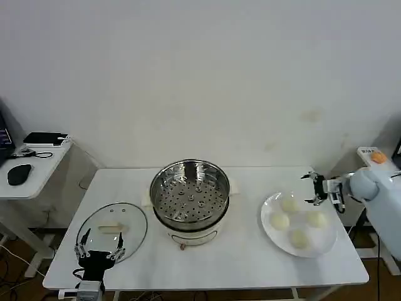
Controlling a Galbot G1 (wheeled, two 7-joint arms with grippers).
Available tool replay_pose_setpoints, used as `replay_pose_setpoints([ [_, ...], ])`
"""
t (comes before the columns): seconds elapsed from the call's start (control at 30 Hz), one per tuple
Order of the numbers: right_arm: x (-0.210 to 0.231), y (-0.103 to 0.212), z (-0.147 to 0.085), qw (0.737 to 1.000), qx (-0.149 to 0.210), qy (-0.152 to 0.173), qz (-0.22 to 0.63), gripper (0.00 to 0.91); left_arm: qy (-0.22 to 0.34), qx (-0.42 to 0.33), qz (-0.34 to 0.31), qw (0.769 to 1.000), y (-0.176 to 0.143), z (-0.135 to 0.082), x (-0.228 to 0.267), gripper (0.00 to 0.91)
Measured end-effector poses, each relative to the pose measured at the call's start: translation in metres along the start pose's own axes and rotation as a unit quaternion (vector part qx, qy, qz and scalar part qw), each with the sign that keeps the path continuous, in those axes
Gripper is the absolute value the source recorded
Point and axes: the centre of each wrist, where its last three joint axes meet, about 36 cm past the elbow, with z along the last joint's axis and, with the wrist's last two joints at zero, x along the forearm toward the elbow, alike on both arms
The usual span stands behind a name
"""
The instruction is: Take steamed baozi put them in steamer then cover it.
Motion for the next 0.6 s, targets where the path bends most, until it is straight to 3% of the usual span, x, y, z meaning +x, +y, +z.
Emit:
replay_pose_setpoints([
  [0.6, -0.039, -0.009, -0.012, 0.997, -0.003, 0.011, -0.072, 0.887, 0.004, -0.001, 0.000, 1.000, 0.002, 0.001, 0.000, 0.907],
])
